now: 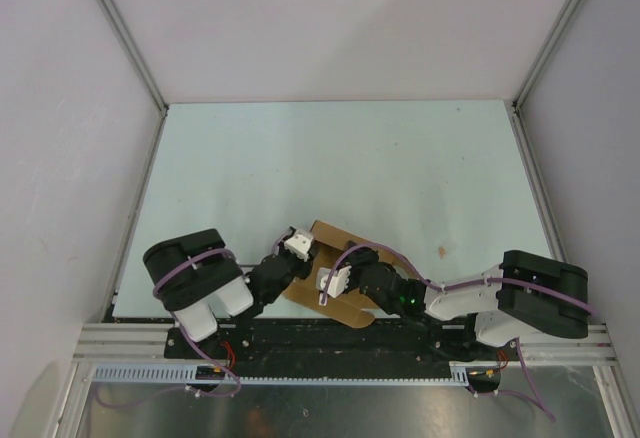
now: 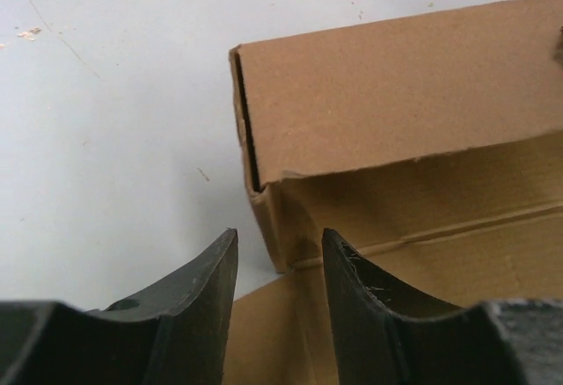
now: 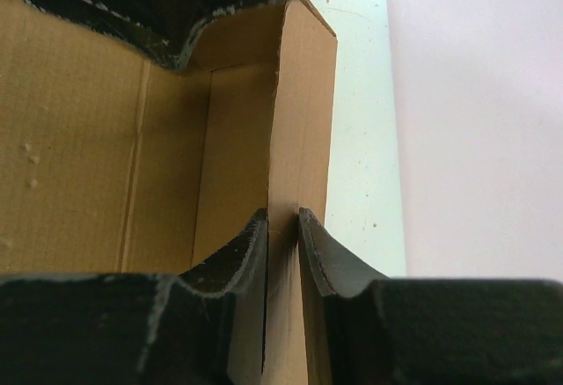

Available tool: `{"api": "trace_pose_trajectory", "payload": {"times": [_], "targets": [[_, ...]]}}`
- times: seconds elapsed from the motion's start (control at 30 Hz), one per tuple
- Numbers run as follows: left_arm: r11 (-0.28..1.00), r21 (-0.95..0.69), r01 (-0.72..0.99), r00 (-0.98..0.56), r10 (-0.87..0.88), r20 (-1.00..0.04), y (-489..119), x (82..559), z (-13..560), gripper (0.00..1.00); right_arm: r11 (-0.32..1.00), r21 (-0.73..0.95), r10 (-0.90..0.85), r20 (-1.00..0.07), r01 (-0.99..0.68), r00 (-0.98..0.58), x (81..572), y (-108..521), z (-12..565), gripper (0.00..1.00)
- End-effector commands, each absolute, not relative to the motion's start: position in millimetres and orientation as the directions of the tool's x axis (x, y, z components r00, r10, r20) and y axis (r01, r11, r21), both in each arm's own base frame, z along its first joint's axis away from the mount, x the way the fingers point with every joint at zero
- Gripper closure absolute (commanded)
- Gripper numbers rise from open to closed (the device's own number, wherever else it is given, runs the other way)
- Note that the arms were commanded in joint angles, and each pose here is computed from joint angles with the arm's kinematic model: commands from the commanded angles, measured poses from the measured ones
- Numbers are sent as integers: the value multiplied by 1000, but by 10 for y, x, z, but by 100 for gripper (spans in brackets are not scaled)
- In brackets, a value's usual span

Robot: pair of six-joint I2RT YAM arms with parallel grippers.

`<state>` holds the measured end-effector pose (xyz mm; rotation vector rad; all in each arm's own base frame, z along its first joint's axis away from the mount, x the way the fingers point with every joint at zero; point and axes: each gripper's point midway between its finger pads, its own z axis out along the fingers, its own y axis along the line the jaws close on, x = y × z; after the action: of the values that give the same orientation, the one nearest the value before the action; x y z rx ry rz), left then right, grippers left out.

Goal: Fold the paper box

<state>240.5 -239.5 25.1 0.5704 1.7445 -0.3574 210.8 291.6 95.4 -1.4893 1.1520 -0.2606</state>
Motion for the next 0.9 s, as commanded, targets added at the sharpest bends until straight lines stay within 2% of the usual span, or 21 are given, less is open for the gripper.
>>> {"api": "trace_pose_trajectory", "payload": {"times": [0.0, 0.4, 0.63, 0.83, 0.87], "targets": [[831, -81, 550, 14, -106, -994, -2464, 2429, 1101, 51, 128, -817, -741, -456, -562, 493, 2011, 2959, 823, 78], [816, -193, 545, -21, -217, -976, -2049, 2044, 1172, 51, 128, -812, -736, -462, -569, 495, 1995, 2967, 814, 65], [808, -237, 539, -15, -272, -962, -1952, 1958, 1258, 50, 156, -819, -723, -475, -552, 501, 2009, 2980, 935, 50], [806, -309, 504, -2, -357, -934, -1818, 1946, 1377, 50, 202, -815, -690, -513, -544, 512, 1992, 2984, 1140, 42], [825, -290, 485, -26, -318, -948, -1807, 1963, 1264, 50, 213, -808, -677, -527, -550, 513, 1982, 3002, 1175, 41]]}}
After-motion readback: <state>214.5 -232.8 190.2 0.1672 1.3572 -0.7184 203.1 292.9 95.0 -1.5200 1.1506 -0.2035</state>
